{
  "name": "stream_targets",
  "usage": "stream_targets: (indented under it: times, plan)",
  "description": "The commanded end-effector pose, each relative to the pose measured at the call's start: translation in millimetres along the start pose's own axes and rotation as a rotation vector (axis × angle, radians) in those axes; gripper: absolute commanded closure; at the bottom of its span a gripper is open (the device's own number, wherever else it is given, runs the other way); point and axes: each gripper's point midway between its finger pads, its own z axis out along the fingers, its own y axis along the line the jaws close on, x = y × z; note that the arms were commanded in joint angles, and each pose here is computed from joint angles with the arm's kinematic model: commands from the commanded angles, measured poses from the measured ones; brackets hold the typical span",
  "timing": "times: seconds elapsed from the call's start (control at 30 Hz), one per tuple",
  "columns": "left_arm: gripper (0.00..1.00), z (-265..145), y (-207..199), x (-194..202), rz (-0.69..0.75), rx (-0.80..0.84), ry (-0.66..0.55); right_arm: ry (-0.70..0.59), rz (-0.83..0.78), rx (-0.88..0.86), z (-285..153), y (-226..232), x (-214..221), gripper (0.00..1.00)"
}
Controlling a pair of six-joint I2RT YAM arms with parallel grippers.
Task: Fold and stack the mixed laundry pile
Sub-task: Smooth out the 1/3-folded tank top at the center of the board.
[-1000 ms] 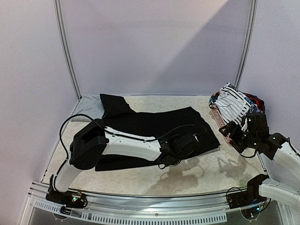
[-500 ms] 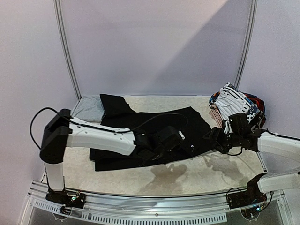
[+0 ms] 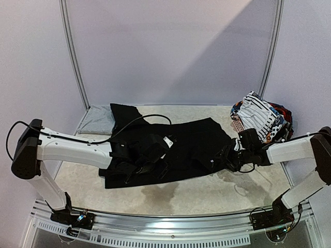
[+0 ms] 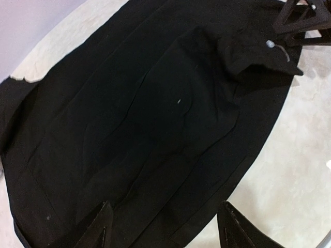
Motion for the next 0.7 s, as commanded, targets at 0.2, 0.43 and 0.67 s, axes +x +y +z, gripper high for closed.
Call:
stream_targets:
  times: [0.2, 0.43, 0.67]
  plan:
    - [0.29, -17, 29, 11, -0.15, -0.027, -0.059, 0.026, 0.003, -0.068, 20, 17, 0, 0.47]
    - [0.3, -20, 37, 21, -0.18, -0.053, -0.062, 0.012, -0.004, -0.064, 18, 20, -3, 0.61]
    - [0.3, -26, 45, 25, -0.204, -0.07, -0.078, 0.007, -0.012, -0.043, 22, 20, -7, 0.93]
